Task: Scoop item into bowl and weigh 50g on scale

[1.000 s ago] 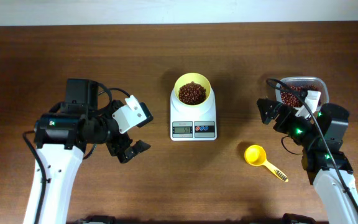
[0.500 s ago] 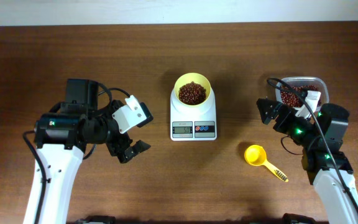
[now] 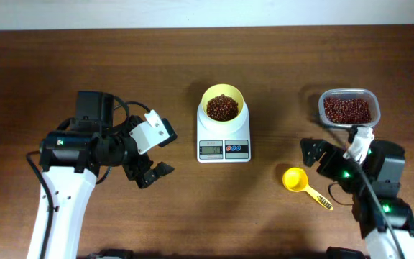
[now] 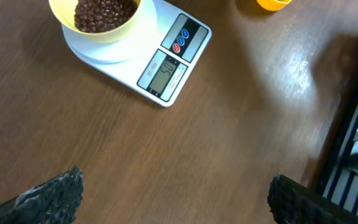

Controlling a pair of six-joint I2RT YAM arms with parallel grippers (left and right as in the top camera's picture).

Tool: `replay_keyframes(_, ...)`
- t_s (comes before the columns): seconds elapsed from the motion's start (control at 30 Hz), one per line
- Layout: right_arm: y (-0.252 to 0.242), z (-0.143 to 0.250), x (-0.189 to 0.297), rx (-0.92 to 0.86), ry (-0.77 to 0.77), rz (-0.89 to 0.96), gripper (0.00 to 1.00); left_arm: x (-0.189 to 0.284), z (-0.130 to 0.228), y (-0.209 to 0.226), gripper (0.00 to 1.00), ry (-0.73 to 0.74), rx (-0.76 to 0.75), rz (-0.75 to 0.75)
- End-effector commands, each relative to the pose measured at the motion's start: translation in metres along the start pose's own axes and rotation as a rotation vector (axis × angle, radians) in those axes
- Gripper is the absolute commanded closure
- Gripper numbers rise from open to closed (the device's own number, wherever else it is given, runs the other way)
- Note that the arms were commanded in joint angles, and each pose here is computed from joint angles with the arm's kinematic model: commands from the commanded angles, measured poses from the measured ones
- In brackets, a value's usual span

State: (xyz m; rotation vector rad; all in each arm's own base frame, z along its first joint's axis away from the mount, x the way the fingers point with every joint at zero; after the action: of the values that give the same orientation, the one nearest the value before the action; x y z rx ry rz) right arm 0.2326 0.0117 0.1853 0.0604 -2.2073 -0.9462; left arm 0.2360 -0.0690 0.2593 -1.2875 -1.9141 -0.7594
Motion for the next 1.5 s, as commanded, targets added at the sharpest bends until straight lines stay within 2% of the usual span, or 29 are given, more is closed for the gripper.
replay_keyframes(0.0,0.014,0.009,0.021,0.148,-0.071,0.014,0.01,0.004,-0.001,-0.002,0.01,-0.017,-0.013,-0.007)
replay_keyframes(0.13,0.026,0.02,0.041,0.231,-0.145,-0.011,0.01,0.004,-0.001,-0.002,0.01,-0.016,-0.013,-0.006)
replay_keyframes(0.27,0.008,0.043,0.03,0.262,-0.15,-0.041,0.01,0.004,-0.001,-0.002,0.01,-0.017,-0.013,-0.007)
replay_keyframes(0.4,0.006,0.047,0.034,0.303,-0.288,-0.145,0.01,0.004,-0.001,-0.002,0.01,-0.017,-0.013,-0.007)
replay_keyframes(0.6,0.012,0.048,0.052,0.382,-0.381,-0.204,0.01,0.004,-0.001,-0.002,0.01,-0.017,-0.013,-0.007)
replay_keyframes(0.93,0.007,0.056,0.058,0.389,-0.407,-0.221,0.01,0.004,-0.001,-0.002,0.01,-0.017,-0.013,-0.007)
replay_keyframes(1.1,0.011,0.053,0.061,0.466,-0.441,-0.222,0.01,0.004,-0.001,-0.002,0.01,-0.017,-0.013,-0.007)
replay_keyframes(1.47,0.012,0.046,0.052,0.485,-0.523,-0.255,0.01,0.004,-0.001,-0.002,0.01,-0.017,-0.013,-0.007)
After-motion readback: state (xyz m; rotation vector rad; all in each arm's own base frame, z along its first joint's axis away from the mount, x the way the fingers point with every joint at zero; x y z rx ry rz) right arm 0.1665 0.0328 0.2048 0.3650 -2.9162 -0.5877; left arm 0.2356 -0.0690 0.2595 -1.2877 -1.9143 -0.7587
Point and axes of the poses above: each gripper's point midway between its finger pads, its own x axis back along the fingers, its own y axis along the line the jaws close on, z = x × y, the point moved 6 cm from there along x, back along the fingers, and after that the axes turned 11 degrees about -x, right-handed, at the moved point
